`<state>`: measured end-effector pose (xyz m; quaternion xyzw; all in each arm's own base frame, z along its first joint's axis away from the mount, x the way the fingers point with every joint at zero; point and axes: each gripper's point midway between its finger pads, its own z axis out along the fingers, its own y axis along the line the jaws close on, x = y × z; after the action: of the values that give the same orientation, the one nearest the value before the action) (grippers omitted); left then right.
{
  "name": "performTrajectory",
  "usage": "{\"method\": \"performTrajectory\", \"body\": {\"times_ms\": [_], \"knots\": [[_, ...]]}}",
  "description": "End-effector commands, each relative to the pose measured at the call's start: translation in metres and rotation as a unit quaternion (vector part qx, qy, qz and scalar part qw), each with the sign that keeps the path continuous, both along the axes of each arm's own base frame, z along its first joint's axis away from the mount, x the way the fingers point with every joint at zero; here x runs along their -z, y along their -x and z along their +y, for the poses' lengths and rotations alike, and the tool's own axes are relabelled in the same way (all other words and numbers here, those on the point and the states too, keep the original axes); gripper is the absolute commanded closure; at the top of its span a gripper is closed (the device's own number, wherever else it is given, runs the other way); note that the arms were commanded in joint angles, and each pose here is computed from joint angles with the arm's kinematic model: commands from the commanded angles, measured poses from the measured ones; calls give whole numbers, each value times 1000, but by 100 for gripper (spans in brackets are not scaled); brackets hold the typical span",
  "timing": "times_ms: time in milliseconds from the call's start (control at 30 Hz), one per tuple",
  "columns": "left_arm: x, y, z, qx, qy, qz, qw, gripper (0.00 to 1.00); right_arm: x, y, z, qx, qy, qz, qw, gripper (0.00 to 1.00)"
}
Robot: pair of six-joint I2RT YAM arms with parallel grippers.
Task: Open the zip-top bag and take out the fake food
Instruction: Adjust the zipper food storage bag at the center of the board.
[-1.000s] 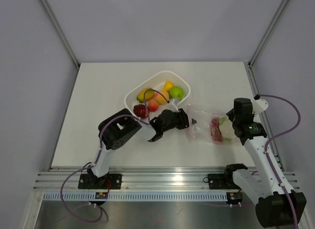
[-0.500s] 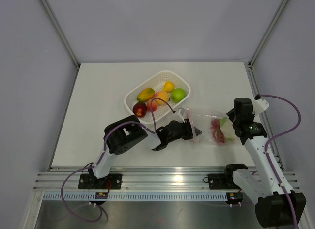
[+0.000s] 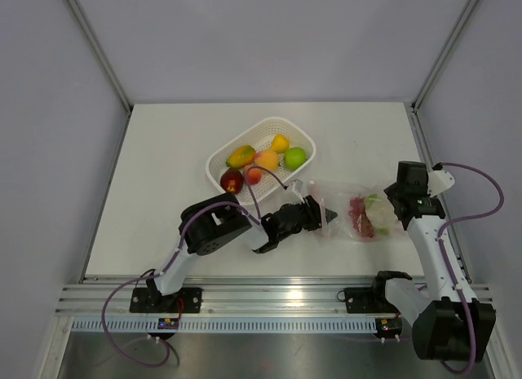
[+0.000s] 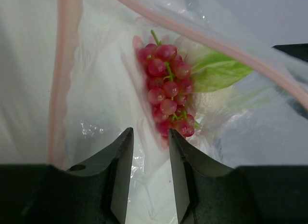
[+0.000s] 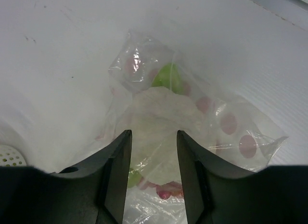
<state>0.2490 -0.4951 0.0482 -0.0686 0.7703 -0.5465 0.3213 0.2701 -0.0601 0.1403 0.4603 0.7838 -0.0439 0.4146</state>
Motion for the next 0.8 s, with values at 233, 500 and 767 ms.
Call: {"method": "performTrajectory", "body": {"times_ms": [233, 500, 767], "knots": [[-33, -8, -7, -12, 45, -47, 998, 53, 39, -17, 14, -16, -119, 15, 993, 52], [-24, -9, -14, -6, 35, -41, 999, 50, 57, -24, 33, -54, -158, 20, 986, 55], [-20, -11, -23, 5, 27, -41, 999, 47, 60, -27, 51, -95, -192, 16, 977, 56]]}}
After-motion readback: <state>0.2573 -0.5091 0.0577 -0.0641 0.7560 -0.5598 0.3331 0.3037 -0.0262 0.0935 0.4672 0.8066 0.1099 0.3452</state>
